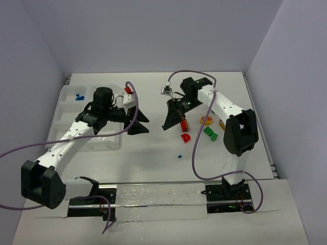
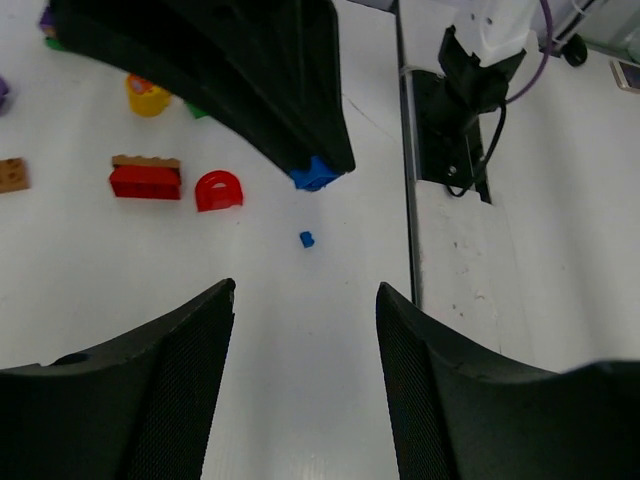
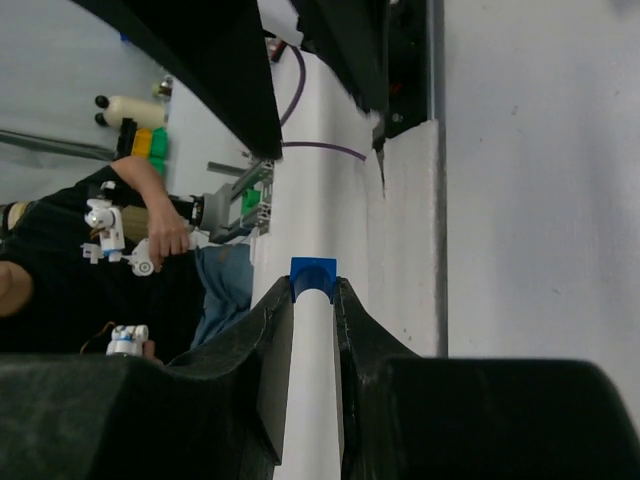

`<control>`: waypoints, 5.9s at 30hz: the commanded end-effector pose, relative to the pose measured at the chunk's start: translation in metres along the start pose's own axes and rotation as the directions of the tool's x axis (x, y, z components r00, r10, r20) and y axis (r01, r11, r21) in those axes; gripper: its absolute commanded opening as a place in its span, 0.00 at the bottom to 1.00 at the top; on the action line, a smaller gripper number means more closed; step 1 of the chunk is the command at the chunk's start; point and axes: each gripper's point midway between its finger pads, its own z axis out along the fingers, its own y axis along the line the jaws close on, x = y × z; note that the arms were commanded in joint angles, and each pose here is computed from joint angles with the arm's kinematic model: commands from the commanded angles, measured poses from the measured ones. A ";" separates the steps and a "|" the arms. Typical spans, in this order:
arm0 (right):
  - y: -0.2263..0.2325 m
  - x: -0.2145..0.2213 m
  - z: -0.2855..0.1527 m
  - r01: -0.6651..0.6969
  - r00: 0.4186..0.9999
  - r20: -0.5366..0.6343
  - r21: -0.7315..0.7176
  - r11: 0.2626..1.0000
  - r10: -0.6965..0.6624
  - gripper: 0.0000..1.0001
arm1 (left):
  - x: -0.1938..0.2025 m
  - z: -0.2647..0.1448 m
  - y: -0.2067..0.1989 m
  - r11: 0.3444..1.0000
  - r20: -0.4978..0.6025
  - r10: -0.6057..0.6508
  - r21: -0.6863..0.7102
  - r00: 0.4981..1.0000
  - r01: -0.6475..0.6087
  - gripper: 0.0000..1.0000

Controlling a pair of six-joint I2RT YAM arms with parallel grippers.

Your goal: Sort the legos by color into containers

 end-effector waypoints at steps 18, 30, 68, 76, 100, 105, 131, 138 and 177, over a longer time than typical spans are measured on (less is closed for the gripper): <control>0.030 0.008 0.015 -0.131 0.991 -0.033 -0.097 0.987 0.129 0.00 | -0.019 0.052 -0.040 0.922 -0.021 0.314 0.245 0.949 -0.300 0.59; 0.031 0.006 0.018 -0.169 0.985 -0.035 -0.108 0.980 0.167 0.00 | -0.017 0.060 -0.043 0.935 -0.031 0.281 0.234 0.959 -0.266 0.31; -0.039 -0.012 -0.027 -0.308 0.948 0.115 0.103 0.946 0.296 0.81 | 0.044 0.046 0.009 0.989 -0.211 0.146 0.006 0.967 -0.148 0.44; -0.095 0.001 -0.092 -0.264 0.955 0.274 0.613 0.745 0.113 0.96 | 0.087 0.037 -0.002 0.982 -0.388 0.173 -0.005 0.905 -0.190 0.57; -0.092 0.082 -0.205 -0.448 0.877 0.479 0.780 0.438 0.043 1.00 | 0.166 0.165 -0.079 0.795 -0.374 0.584 0.441 0.721 -0.415 0.51; -0.091 0.087 -0.205 -0.435 0.885 0.464 0.791 0.431 0.042 1.00 | 0.178 0.164 -0.074 0.709 -0.334 0.671 0.551 0.662 -0.441 0.54; -0.092 0.095 -0.220 -0.452 0.881 0.466 0.779 0.435 0.081 1.00 | 0.207 0.177 -0.039 0.608 -0.303 0.755 0.655 0.582 -0.447 0.54; -0.092 0.096 -0.222 -0.453 0.880 0.467 0.776 0.439 0.083 1.00 | 0.216 0.174 -0.042 0.605 -0.314 0.747 0.685 0.586 -0.405 0.44; -0.096 0.042 -0.189 -0.320 0.918 0.393 0.813 0.486 -0.052 1.00 | 0.014 -0.188 0.177 0.596 -0.008 -0.230 -0.791 0.973 0.134 0.00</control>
